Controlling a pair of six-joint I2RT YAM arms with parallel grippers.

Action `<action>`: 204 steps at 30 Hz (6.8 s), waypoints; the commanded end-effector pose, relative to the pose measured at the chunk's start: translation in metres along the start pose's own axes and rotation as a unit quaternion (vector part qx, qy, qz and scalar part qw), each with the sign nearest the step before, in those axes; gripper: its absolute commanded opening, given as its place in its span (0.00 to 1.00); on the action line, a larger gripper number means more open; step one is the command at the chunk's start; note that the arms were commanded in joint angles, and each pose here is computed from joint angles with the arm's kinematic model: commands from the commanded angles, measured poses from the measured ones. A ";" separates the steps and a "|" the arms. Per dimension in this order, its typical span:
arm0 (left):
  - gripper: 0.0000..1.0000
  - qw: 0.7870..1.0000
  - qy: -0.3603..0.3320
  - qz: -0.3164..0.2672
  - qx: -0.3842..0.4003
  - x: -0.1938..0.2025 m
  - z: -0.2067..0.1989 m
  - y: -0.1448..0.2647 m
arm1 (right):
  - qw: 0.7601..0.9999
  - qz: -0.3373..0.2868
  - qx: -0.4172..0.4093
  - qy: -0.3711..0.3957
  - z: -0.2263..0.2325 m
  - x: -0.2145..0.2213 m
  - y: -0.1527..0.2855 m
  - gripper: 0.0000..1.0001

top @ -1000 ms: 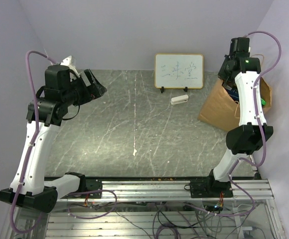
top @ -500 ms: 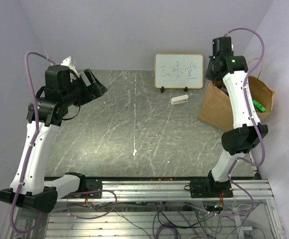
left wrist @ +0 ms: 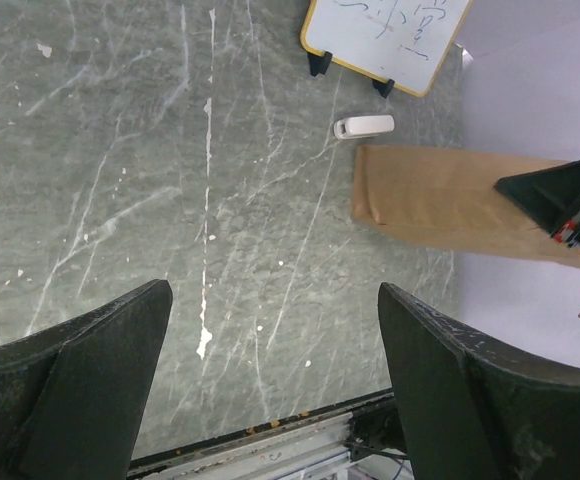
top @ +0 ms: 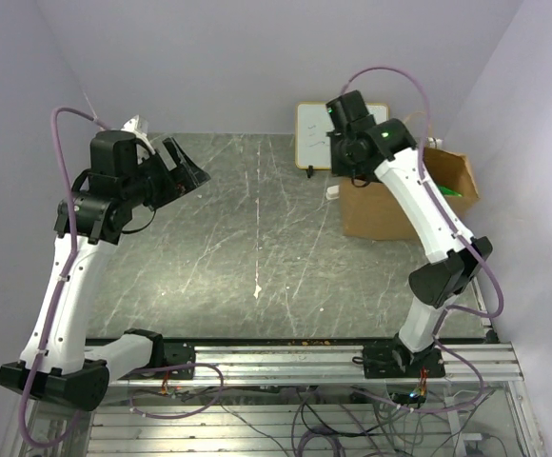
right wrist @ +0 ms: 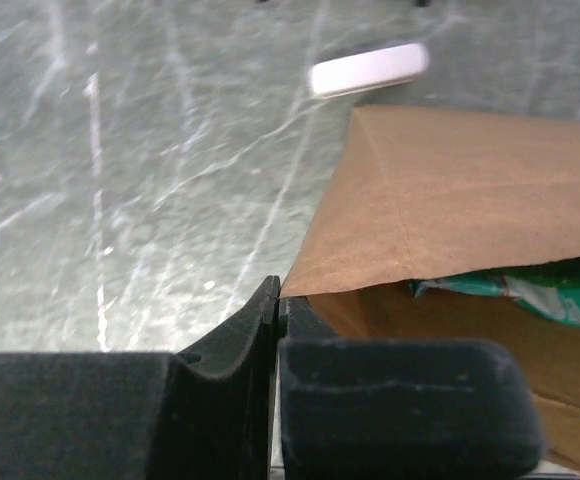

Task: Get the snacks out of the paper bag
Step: Adjust the paper bag at the center of the board.

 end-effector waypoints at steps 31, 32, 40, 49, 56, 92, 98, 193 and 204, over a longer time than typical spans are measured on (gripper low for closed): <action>0.95 0.992 0.086 0.031 0.083 0.019 -0.028 0.019 | 0.988 -0.150 -0.005 -0.023 -0.043 0.008 0.138 0.80; 0.95 0.992 0.088 0.031 0.084 0.018 -0.029 0.020 | 0.989 -0.142 0.010 -0.041 -0.062 0.008 0.130 0.81; 0.95 0.991 0.099 0.032 0.086 0.021 -0.028 0.022 | 0.981 -0.113 0.018 -0.157 -0.136 0.020 0.083 0.86; 0.95 0.990 0.109 0.044 0.084 0.026 -0.026 0.016 | 0.941 -0.085 -0.144 -0.293 -0.122 0.046 0.047 0.79; 0.95 0.990 0.103 0.052 0.084 0.025 -0.029 0.011 | 0.887 -0.099 -0.294 -0.343 -0.078 0.049 0.051 0.67; 0.95 0.989 0.089 0.074 0.088 0.034 -0.029 0.011 | 0.810 -0.246 -0.300 -0.440 -0.091 0.011 0.096 0.37; 0.95 0.990 0.086 0.074 0.087 0.034 -0.029 0.010 | 0.817 -0.261 -0.287 -0.427 -0.095 0.005 0.111 0.02; 0.29 0.987 0.093 0.086 0.096 -0.007 -0.084 -0.228 | 0.872 -0.219 -0.435 0.051 0.034 0.010 0.197 0.00; 0.07 0.973 0.122 0.049 0.189 -0.021 -0.144 -0.178 | 0.961 -0.220 -0.075 -0.147 -0.073 -0.008 0.175 0.00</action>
Point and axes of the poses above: each gripper's point midway between its finger pads, its own y axis back along the fingers, its own z axis along the line the jaws close on, x = y × z, the point moved 2 cm from there along y, back along the fingers, and after that the axes turned 11 degrees about y, right-handed, at the moved point
